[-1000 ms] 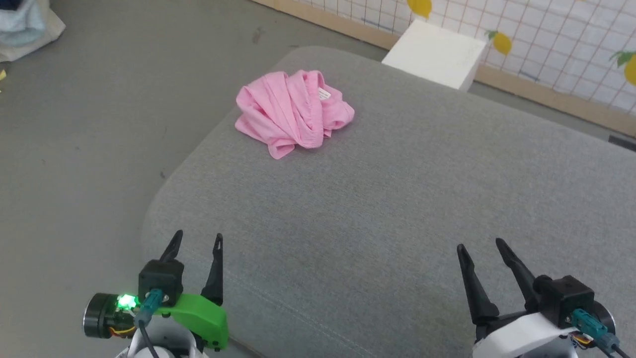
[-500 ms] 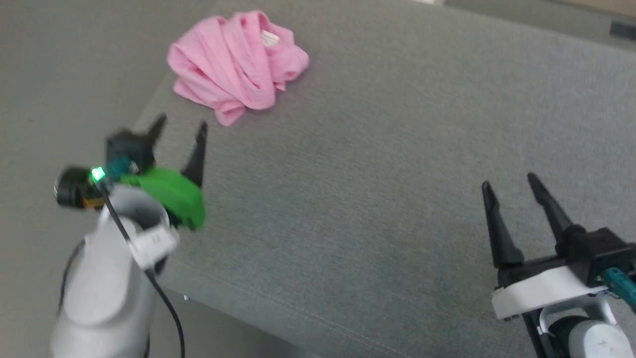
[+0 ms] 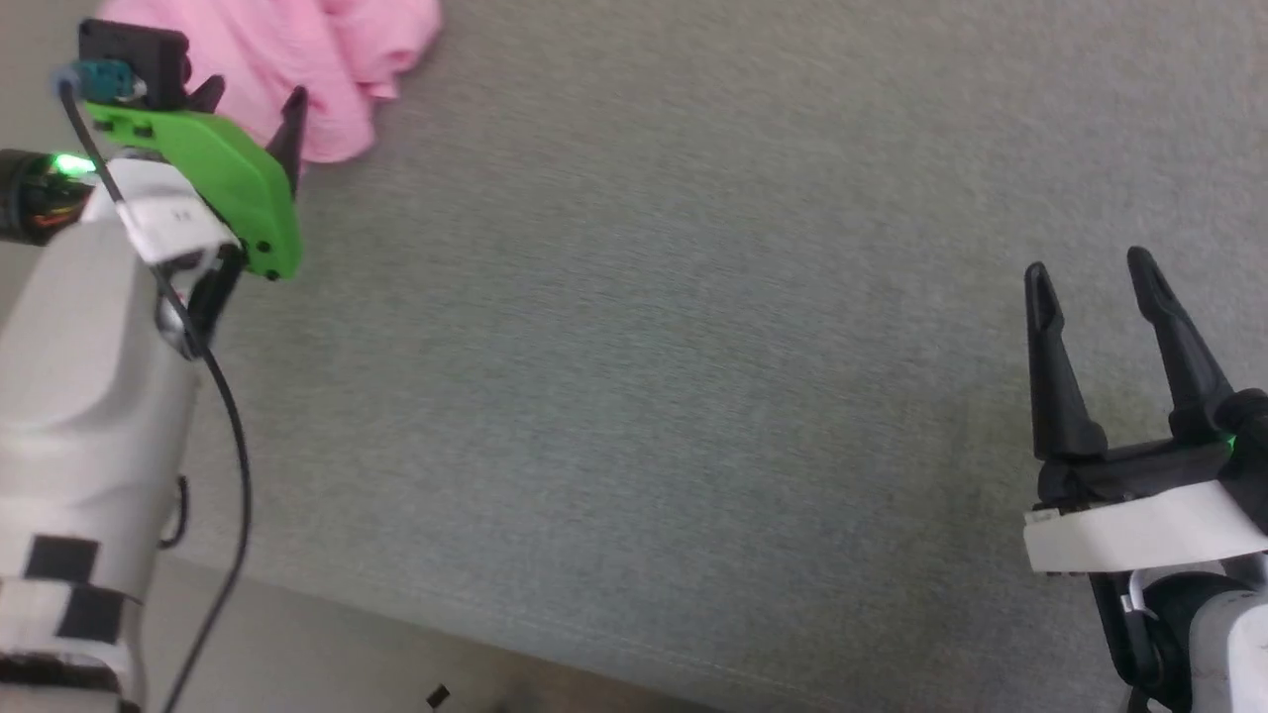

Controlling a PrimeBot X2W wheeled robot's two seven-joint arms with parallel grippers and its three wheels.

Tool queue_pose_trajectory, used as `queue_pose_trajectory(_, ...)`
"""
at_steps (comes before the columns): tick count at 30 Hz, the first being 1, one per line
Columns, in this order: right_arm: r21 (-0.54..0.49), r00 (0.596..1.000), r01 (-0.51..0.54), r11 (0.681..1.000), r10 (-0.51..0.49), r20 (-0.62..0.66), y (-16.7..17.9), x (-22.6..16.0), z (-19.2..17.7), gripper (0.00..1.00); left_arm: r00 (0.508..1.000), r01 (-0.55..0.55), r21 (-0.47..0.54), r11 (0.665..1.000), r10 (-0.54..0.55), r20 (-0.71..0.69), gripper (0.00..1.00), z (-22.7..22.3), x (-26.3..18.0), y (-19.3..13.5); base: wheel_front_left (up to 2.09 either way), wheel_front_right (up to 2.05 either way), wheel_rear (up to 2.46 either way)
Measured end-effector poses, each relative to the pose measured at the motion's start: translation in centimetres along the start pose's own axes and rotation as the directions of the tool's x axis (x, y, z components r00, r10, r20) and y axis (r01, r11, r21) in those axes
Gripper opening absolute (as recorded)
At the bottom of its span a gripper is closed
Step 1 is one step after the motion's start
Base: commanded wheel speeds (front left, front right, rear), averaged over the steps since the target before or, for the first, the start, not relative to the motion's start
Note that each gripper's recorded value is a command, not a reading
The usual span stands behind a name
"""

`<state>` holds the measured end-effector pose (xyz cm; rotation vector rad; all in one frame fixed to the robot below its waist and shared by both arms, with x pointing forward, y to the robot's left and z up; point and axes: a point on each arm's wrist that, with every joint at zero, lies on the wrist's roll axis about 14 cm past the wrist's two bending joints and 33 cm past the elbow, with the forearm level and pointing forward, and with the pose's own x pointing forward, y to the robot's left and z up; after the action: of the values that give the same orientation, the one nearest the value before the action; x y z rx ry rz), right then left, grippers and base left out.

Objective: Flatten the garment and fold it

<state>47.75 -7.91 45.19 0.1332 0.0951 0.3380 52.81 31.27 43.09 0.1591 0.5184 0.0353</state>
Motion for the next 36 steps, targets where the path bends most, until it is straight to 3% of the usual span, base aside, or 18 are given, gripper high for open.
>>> queue_pose_trajectory(7,-0.011,0.996,0.063,0.998,-0.063,-0.063,-2.5,-0.5,-2.6,1.00,0.975,0.034,-0.026,0.999,-0.039,-0.218,1.00,-4.5,3.9,-0.9,0.00,0.00,0.00)
queue_pose_trajectory(11,-0.016,0.993,0.079,0.997,-0.080,-0.088,-3.1,-0.6,-3.7,1.00,0.961,0.045,-0.013,0.999,-0.046,-0.274,1.00,-5.3,5.1,-0.7,0.00,0.00,0.00)
queue_pose_trajectory(12,-0.017,0.992,0.082,0.996,-0.084,-0.091,-3.3,-0.7,-3.9,1.00,0.955,0.054,-0.012,0.998,-0.056,-0.290,0.41,-5.5,5.3,-1.0,0.00,0.00,0.00)
queue_pose_trajectory(13,-0.017,0.992,0.085,0.996,-0.086,-0.090,-3.4,-0.7,-4.0,1.00,0.953,0.061,-0.009,0.998,-0.061,-0.296,0.00,-5.5,5.5,-1.0,0.00,0.00,0.00)
queue_pose_trajectory(20,-0.022,0.991,0.087,0.996,-0.089,-0.100,-3.4,-1.1,-4.0,1.00,0.973,0.075,0.006,0.997,-0.072,-0.219,0.00,-3.7,5.0,-0.6,0.00,0.00,0.00)
queue_pose_trajectory(26,-0.035,0.994,0.085,0.996,-0.087,-0.067,-2.9,-1.9,-2.2,1.00,0.991,0.079,0.046,0.996,-0.083,0.106,0.00,4.4,2.5,0.3,0.00,0.00,0.00)
queue_pose_trajectory(30,-0.041,0.995,0.090,0.995,-0.091,-0.033,-2.7,-2.8,-0.3,1.00,0.949,0.085,0.121,0.989,-0.117,0.292,0.00,10.5,-0.8,0.4,0.00,0.00,0.00)
queue_pose_trajectory(36,-0.042,0.995,0.099,0.994,-0.097,0.036,-2.2,-4.7,3.0,1.00,0.816,0.135,0.219,0.966,-0.234,0.529,0.00,19.3,-7.6,-2.3,0.00,0.00,0.00)
